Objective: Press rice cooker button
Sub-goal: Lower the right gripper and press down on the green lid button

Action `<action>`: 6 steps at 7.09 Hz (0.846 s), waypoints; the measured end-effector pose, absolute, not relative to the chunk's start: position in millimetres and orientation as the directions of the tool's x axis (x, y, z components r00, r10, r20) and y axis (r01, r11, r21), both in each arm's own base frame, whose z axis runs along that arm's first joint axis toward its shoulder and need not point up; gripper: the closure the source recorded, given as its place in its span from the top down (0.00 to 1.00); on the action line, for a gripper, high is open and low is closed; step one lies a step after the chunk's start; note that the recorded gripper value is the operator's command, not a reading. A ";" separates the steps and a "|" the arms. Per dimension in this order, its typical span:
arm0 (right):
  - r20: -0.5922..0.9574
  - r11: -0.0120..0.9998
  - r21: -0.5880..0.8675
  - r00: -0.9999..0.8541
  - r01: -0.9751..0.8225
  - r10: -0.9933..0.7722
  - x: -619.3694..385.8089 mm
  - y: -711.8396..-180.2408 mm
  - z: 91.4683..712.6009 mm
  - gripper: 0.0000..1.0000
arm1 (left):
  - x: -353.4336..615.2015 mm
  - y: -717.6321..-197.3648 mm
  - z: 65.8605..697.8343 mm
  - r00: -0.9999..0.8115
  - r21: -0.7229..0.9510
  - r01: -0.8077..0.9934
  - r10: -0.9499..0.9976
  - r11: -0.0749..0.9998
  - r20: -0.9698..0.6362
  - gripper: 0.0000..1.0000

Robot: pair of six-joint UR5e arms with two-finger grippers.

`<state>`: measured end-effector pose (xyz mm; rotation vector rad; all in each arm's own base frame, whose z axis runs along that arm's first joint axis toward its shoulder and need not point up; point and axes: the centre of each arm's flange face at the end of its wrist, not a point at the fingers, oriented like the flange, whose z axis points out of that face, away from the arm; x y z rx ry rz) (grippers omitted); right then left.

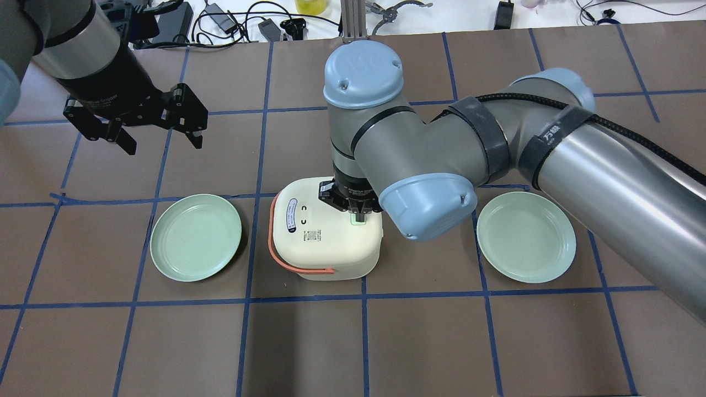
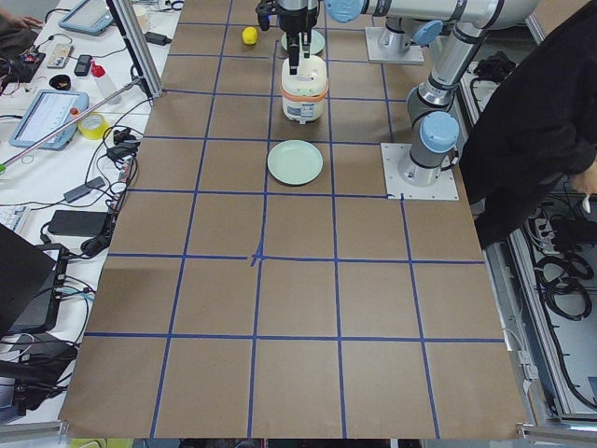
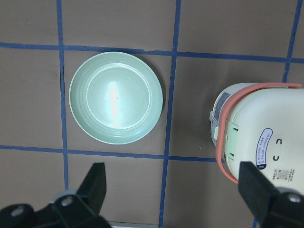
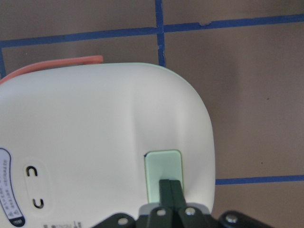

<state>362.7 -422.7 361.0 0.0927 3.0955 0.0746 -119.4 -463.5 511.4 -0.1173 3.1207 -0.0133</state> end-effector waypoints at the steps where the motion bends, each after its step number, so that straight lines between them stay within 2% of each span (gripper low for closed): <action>1: -0.044 0.997 0.052 -0.997 0.058 0.061 363.3 -423.4 360.1 0.00 | -119.3 -463.5 511.4 -0.997 -0.009 -0.075 -0.076 0.997 -0.018 1.00; 6: -0.048 0.998 0.043 -0.997 0.052 0.054 363.6 -427.4 360.6 0.00 | -119.3 -463.5 511.3 -0.997 -0.009 -0.075 -0.075 0.997 -0.018 1.00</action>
